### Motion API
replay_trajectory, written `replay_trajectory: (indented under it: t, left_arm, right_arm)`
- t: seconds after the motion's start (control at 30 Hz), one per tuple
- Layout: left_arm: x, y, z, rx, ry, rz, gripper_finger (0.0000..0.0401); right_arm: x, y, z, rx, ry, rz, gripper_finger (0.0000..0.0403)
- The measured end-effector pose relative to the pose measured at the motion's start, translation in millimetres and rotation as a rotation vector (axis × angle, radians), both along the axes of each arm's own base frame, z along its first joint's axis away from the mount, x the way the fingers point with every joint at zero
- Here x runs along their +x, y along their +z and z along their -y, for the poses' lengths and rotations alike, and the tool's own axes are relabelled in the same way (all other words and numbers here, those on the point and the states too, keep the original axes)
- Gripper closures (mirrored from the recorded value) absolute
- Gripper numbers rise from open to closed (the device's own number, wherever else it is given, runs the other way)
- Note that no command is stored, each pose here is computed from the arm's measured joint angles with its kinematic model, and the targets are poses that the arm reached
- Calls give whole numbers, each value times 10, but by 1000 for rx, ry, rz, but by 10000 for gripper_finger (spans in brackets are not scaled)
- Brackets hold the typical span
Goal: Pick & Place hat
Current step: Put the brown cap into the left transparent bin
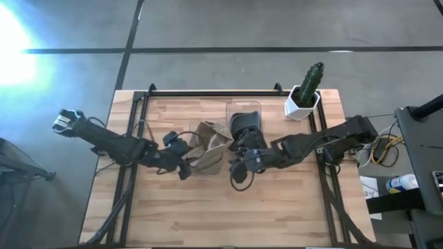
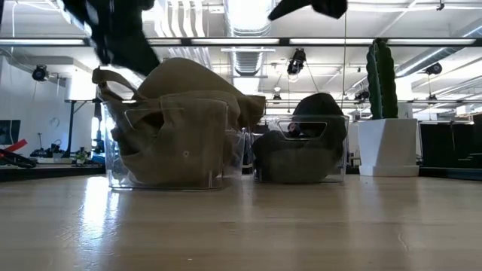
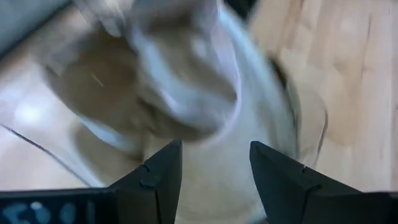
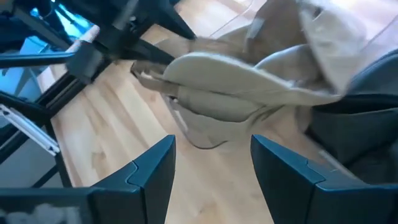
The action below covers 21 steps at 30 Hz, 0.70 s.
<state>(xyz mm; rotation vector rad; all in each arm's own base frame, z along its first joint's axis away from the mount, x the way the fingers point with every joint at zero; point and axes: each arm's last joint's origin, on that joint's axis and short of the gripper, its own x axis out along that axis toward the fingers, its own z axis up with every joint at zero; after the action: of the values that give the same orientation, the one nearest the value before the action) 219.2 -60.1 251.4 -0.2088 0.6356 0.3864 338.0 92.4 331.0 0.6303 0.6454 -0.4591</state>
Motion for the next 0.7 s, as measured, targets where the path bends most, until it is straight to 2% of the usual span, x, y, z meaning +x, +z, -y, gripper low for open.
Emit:
replay_trajectory:
  t: [0.17,0.3,0.43,0.7]
  left_arm:
    - [42,-440,17,-150,-21,-46,221]
    - [2,-557,27,-220,4,-73,221]
    - [-48,-441,11,-220,-2,-48,221]
    - [-211,122,-84,-104,56,56,221]
  right_arm:
    - [148,-155,-54,24,17,-11,199]
    - [174,-192,-63,29,9,-20,199]
    - [153,-155,-55,27,9,-10,199]
    - [77,-53,-31,3,20,3,199]
